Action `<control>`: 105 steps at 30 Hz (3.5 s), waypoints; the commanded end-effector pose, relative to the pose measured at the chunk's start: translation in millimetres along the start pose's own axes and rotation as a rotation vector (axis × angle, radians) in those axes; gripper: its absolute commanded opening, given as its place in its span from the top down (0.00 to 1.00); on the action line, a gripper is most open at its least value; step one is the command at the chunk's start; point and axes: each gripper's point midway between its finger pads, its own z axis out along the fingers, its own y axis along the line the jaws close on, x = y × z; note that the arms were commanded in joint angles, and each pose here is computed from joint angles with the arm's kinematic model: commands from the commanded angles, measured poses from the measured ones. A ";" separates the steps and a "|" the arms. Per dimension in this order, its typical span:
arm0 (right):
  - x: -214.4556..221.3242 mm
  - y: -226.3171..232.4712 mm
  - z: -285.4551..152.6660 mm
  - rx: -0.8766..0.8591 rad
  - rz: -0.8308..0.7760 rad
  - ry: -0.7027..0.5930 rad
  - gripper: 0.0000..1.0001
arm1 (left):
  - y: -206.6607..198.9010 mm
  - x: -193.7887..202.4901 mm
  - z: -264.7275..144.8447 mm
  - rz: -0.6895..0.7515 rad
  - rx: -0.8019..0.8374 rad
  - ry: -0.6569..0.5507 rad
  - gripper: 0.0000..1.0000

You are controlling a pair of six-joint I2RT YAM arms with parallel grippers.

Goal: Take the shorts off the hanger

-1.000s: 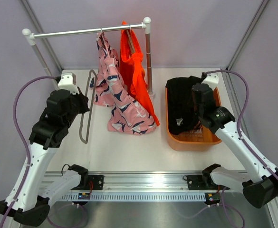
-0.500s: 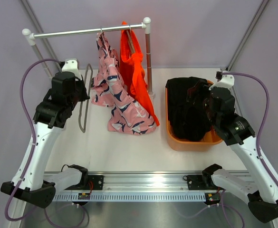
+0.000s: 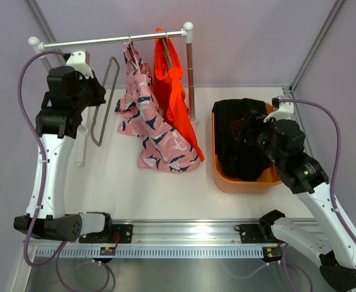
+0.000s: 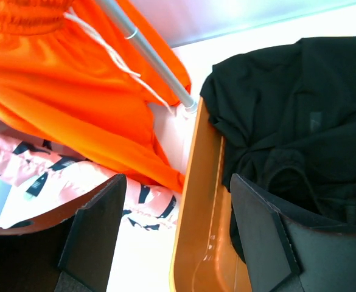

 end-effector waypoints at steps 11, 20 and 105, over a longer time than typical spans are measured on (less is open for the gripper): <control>-7.3 30.8 -6.7 -0.175 -0.010 -0.019 0.22 | -5.7 -68.9 15.6 0.021 0.111 -0.188 1.00; -1.8 36.4 -4.2 -0.218 -0.012 -0.017 0.23 | -3.6 -82.4 27.8 0.008 0.173 -0.205 1.00; 33.5 54.8 31.7 -0.322 -0.026 0.088 0.23 | 58.0 -105.0 61.8 -0.133 -0.221 -0.241 0.74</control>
